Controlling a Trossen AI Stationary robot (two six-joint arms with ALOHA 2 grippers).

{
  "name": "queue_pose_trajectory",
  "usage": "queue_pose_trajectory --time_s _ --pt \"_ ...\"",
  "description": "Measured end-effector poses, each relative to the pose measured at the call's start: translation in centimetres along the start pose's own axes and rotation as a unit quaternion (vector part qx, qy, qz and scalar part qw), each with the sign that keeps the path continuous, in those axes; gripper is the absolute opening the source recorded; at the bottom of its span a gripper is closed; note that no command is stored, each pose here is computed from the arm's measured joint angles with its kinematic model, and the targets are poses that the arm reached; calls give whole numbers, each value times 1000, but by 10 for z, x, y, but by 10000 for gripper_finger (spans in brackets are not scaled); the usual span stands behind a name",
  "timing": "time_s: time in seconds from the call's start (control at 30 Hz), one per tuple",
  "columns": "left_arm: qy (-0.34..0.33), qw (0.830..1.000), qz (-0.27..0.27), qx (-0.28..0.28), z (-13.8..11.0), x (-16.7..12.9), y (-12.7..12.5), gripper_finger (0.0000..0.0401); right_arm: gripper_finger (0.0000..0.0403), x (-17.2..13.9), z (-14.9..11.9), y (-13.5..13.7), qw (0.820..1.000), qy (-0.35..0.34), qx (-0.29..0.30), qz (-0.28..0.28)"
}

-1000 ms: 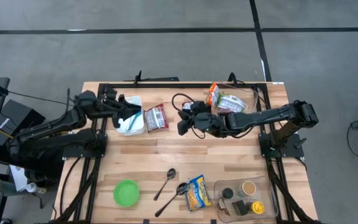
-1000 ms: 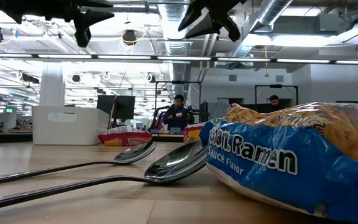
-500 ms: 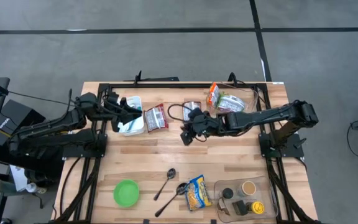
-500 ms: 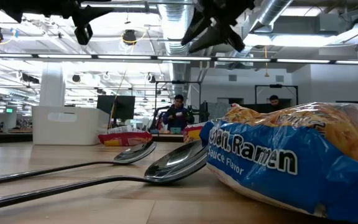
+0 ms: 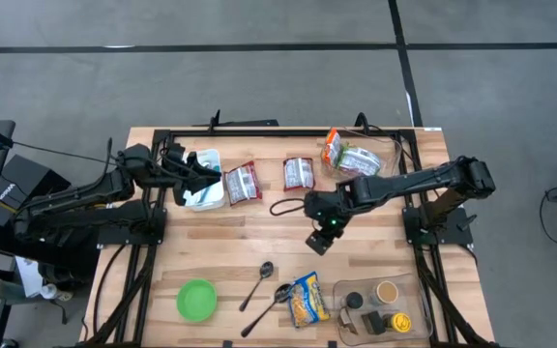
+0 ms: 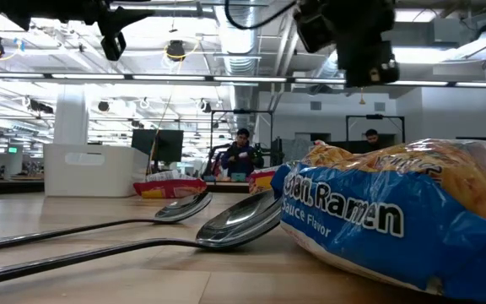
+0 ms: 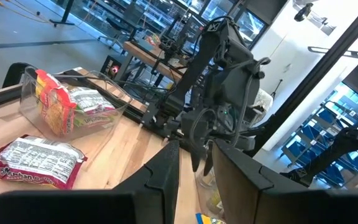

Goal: Pick & Place Food Item
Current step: Put the blue noodle pack into the top transparent bin

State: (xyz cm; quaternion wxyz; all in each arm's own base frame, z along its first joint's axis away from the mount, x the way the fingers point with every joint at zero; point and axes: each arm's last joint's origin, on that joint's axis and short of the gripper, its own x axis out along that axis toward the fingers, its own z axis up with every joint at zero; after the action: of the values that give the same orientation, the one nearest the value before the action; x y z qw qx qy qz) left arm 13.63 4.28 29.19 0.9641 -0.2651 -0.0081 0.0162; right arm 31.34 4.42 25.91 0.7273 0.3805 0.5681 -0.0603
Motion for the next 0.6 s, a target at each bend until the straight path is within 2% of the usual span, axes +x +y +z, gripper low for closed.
queue_pose_trajectory --time_s 0.13,0.33,0.43,0.53,0.6 --pt "0 1000 0 0 0 0 0 92 107 1 -4 0 1000 11 11 -8" --pt "-1 1000 1 0 0 0 0 92 107 3 -5 8 999 0 36 12" --pt "-1 1000 1 0 0 0 0 92 107 3 -6 12 999 -6 23 23" --pt "-1 1000 1 0 0 0 0 92 107 4 -7 13 999 -8 -32 24" --pt "-1 1000 1 0 0 0 0 92 107 4 -7 15 999 -13 -41 29"
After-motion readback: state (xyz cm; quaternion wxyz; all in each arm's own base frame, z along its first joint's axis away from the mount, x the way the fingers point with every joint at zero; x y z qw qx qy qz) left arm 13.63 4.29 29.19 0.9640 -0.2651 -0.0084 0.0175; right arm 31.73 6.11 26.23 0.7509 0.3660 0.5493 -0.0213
